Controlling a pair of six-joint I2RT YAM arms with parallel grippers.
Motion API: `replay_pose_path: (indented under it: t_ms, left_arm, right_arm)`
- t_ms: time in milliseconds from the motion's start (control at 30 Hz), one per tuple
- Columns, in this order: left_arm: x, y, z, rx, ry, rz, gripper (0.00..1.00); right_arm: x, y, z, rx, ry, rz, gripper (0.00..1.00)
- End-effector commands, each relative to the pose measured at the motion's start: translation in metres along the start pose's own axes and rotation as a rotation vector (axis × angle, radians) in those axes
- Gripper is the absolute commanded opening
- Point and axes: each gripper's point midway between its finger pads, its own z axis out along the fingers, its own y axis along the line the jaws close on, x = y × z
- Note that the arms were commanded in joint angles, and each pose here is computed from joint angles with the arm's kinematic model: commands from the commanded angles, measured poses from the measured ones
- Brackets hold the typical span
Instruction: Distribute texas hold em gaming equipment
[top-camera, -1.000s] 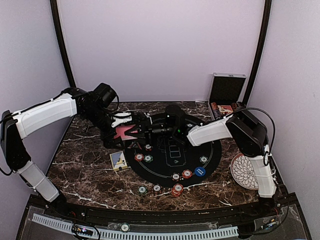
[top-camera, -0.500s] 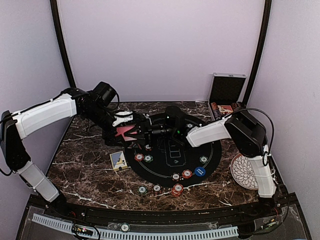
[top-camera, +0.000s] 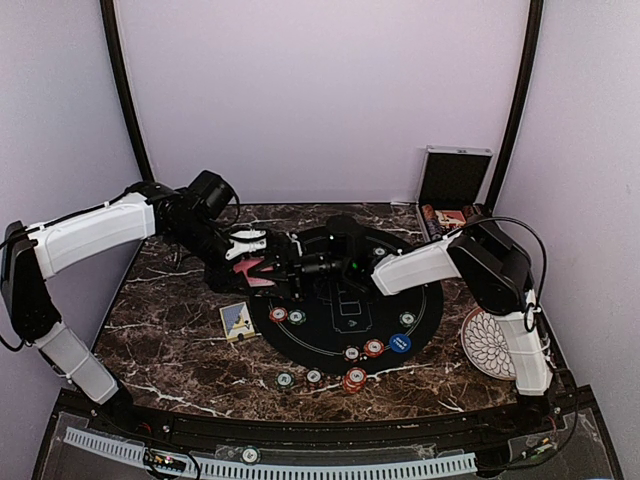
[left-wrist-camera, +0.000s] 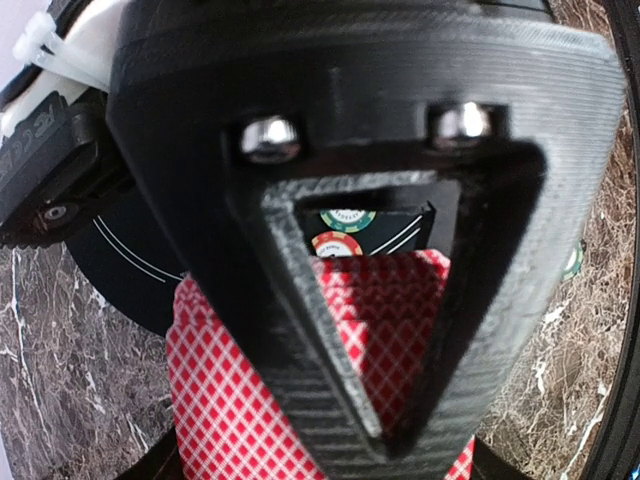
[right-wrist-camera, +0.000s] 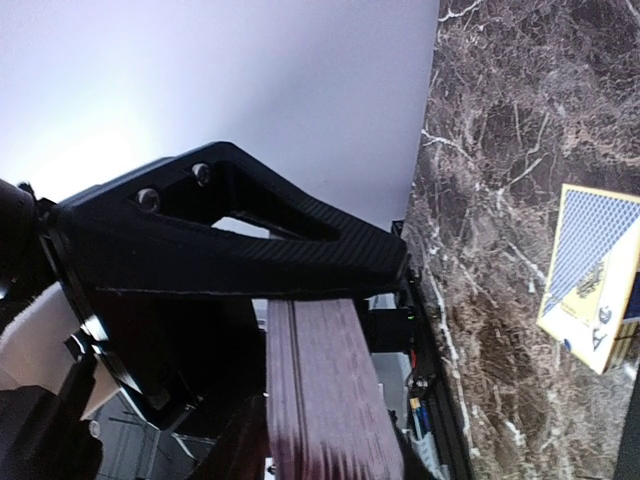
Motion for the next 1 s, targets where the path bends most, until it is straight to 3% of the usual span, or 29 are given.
replay_pose_path:
  t_ms: [0,333,500,733,900,967]
  left_arm:
    - [-0.005,0.001,-0.01,-0.042,-0.028,0.024,0.31]
    - [0.0,-0.002,-0.008,-0.051,-0.016,0.026,0.28]
    - [0.0,0.002,-0.006,-0.075,-0.013,0.013,0.33]
    - [0.003,0.005,-0.003,-0.081,0.013,-0.016,0.72]
    - [0.003,0.003,-0.002,-0.05,0.031,-0.028,0.95]
    - [0.002,-0.002,-0.003,-0.022,0.025,-0.023,0.98]
  right_arm:
    - [-0.002,0.011,0.004,0.003,-0.008,-0.053,0.39]
    - [-0.007,0.018,0.005,-0.049,-0.025,-0.027,0.38]
    - [-0.008,0.023,0.006,-0.065,-0.024,-0.026,0.21]
    - [-0.004,0.016,0.007,-0.061,-0.016,-0.009,0.02]
    - [-0.004,0.013,0.009,-0.05,-0.01,-0.01,0.01]
    - [-0.004,0.013,0.009,-0.047,-0.009,-0.012,0.01]
